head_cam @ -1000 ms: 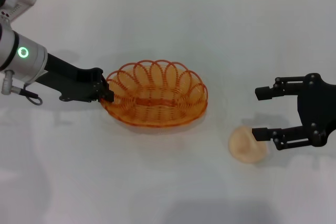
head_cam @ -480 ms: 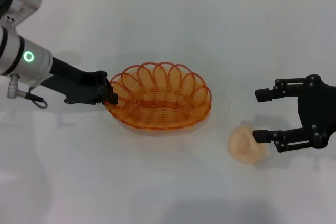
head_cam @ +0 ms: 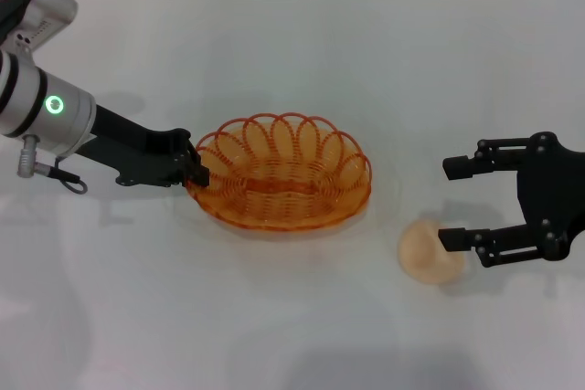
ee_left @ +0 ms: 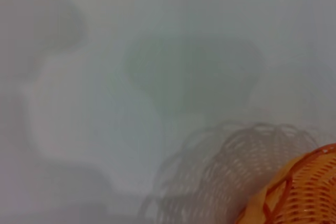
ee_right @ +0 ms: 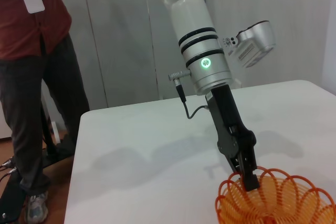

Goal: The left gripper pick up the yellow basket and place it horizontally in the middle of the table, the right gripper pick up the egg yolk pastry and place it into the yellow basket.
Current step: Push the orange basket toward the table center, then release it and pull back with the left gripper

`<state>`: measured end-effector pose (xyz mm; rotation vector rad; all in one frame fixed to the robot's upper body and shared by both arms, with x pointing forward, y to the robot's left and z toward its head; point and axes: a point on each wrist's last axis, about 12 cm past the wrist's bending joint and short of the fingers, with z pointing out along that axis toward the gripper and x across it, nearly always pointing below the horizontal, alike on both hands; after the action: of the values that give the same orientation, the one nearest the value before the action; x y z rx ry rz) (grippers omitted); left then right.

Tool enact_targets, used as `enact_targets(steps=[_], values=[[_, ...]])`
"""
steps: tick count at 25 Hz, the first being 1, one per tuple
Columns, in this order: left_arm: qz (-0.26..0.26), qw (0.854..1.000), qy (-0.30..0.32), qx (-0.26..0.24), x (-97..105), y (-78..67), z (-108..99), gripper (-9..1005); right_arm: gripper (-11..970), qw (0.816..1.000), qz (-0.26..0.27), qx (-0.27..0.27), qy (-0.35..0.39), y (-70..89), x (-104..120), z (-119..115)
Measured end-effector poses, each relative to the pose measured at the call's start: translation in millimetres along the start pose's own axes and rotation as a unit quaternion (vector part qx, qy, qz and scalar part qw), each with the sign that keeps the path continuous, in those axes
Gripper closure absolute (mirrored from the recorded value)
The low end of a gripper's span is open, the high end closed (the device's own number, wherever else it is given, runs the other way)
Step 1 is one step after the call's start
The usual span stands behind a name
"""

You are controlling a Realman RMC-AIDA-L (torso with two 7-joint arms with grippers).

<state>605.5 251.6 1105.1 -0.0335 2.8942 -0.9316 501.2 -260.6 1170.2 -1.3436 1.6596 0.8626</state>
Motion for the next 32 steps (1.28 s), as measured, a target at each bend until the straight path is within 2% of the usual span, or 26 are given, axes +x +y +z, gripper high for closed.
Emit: enact_targets(steps=[16, 20, 31, 32], values=[[-0.001, 1.0, 0.001, 0.0, 2.0, 1.9, 1.1, 897, 203, 1.0, 0.0, 0.0, 0.0, 0.0, -0.1, 0.0], [0.01, 1.0, -0.001, 0.018, 2.2, -1.6, 1.7, 896, 204, 1.0, 0.001, 0.001, 0.0, -0.2, -0.4, -0.4], [0.03, 0.999, 0.001, 0.027, 1.5, -5.1, -0.6, 688, 204, 1.0, 0.001, 0.004, -0.001, -0.7, -0.6, -1.6], [0.031, 0.999, 0.001, 0.027, 0.8, -5.3, -1.8, 556, 204, 1.0, 0.001, 0.004, -0.001, -0.7, -0.6, -1.6]])
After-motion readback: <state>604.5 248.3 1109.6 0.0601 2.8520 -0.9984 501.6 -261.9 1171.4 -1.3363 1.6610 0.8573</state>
